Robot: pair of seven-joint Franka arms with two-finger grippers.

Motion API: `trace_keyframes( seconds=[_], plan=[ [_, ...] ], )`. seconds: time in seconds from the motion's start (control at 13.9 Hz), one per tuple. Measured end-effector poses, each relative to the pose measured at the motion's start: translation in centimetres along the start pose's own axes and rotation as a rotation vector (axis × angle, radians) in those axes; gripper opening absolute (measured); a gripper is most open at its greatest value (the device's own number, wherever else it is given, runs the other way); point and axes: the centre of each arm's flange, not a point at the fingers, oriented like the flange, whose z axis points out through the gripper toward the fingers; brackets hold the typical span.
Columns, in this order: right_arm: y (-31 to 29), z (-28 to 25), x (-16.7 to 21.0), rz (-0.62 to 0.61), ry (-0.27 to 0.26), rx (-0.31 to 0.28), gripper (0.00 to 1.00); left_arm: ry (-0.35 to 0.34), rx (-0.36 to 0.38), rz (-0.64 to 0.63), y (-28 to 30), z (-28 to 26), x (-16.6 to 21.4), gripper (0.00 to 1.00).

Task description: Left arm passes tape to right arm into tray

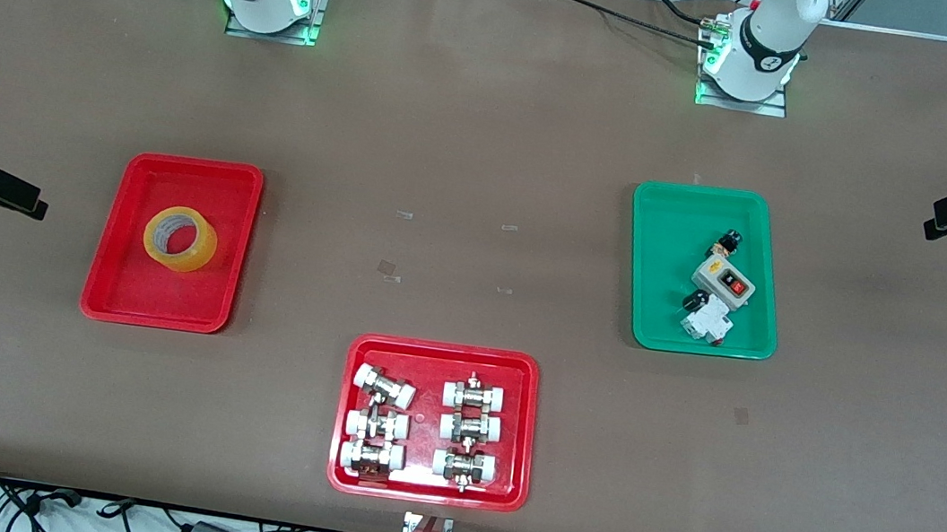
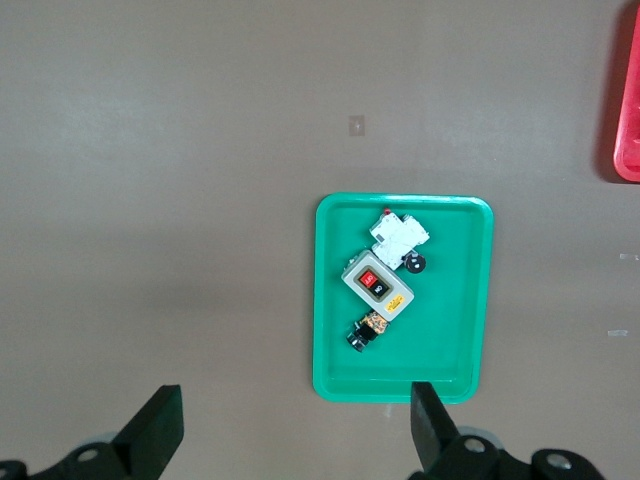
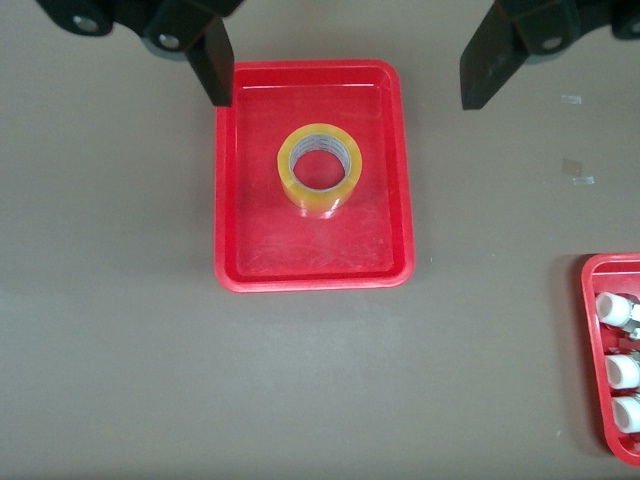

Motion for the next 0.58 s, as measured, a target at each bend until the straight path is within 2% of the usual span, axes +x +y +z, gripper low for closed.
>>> trace_keyframes(
  seconds=[0.29,0.58],
  plan=[
    [1.0,-0.5,-0.7,0.015,0.083,-0.003,1.00,0.006,-0.001,0.023,-0.8,-0.3,-0.2,1.00],
    [1.6,-1.0,-3.7,0.019,0.082,-0.014,1.00,0.007,-0.001,0.040,-0.2,-0.4,-0.2,1.00]
  ],
)
